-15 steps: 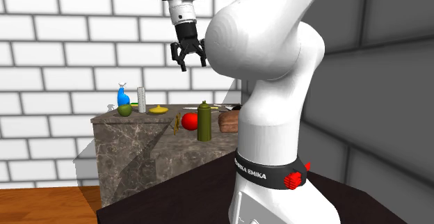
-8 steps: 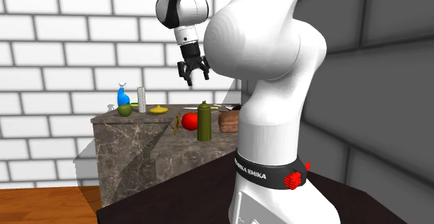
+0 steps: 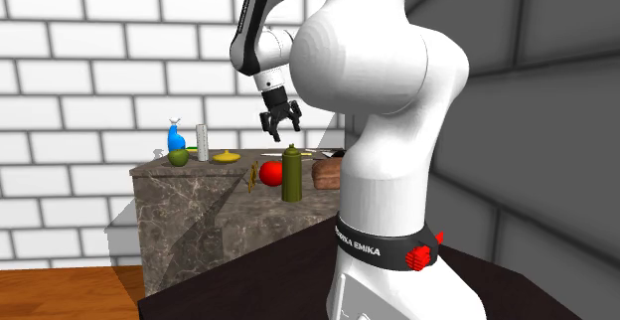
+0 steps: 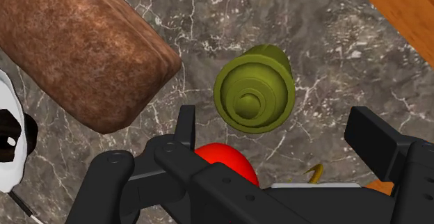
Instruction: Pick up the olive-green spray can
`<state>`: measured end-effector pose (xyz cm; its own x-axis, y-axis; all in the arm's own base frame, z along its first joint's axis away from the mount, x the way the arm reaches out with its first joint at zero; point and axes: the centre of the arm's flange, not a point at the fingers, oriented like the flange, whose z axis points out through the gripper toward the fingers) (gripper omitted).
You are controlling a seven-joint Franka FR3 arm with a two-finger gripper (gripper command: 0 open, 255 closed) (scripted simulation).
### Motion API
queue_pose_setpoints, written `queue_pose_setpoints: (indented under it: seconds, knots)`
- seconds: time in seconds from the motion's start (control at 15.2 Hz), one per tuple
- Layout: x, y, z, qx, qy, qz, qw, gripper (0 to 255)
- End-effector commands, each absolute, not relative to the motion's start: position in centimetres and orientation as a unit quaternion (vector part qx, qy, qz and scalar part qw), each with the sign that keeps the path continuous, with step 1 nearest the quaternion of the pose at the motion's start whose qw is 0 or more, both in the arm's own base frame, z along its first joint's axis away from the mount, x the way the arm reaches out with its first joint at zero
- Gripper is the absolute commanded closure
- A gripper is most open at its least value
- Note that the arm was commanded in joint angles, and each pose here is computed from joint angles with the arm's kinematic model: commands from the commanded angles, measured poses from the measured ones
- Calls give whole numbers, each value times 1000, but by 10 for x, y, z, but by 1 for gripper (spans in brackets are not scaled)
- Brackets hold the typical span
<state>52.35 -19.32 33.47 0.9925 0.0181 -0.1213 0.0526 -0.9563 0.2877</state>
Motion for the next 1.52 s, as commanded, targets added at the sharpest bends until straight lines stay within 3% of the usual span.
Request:
queue_pose_setpoints:
  seconds: [0.0,0.59,0.66,1.45]
  knots:
    - [534,-204,320,986,23,-62,151,0]
    - [534,-204,280,986,23,-62,151,0]
    - [533,-205,280,986,23,-62,151,255]
    - [534,-204,296,986,23,-62,151,255]
